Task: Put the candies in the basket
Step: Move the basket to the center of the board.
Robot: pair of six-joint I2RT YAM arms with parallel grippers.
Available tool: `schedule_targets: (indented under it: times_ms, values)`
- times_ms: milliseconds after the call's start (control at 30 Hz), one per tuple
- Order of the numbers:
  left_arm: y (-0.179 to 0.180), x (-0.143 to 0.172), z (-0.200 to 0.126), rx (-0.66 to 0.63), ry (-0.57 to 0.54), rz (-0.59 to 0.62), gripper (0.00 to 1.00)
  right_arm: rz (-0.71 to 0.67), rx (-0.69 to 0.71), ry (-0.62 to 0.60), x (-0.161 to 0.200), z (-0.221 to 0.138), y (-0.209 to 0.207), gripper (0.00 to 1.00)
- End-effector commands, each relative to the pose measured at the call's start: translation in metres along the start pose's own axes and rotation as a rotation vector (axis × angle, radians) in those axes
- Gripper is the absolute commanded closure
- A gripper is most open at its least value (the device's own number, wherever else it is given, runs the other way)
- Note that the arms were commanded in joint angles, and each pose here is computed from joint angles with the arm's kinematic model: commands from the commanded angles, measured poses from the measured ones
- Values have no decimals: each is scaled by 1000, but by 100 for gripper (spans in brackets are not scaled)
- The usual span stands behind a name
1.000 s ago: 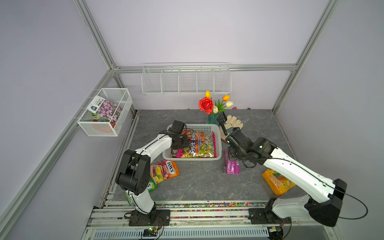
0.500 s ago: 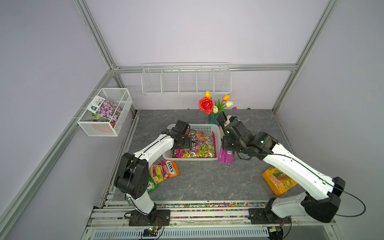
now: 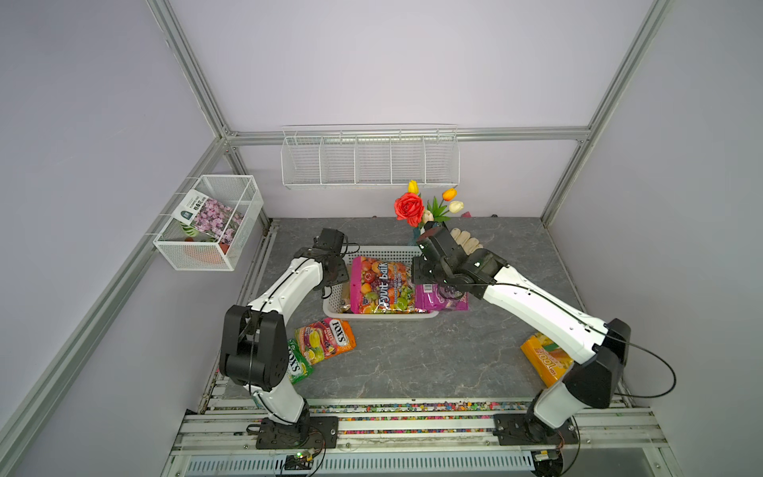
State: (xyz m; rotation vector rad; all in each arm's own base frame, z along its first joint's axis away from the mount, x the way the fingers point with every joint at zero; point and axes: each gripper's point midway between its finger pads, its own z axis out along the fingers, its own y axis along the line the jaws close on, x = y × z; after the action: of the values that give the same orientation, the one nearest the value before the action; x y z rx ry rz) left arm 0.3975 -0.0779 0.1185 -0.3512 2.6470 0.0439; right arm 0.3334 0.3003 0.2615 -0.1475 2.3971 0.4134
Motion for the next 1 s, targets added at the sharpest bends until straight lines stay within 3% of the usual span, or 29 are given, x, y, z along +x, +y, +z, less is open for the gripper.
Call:
schedule_targets:
  times_ms: [0,67,233,267,367,500,667,967]
  values:
    - [14,-6,3,-51,-8,-37,33,36,-104,-96,-29,-10,26,100]
    - [14,-6,9,-38,-4,-25,34,33,-104,-94,-28,-9,26,100]
    - [-10,12,32,117,111,60,61,24,-92,-87,-26,-8,23,100]
    - [-17,16,34,164,127,88,70,24,-88,-85,-25,-9,22,100]
    - [-29,24,36,215,155,137,74,31,-91,-73,-21,-8,21,100]
    - [-39,38,36,250,189,204,94,48,-107,-56,-16,-10,22,100]
    - [-53,61,31,252,201,343,97,84,-101,-56,-11,-18,15,100]
    - [-62,77,15,292,194,375,100,119,-76,-93,-8,-28,2,100]
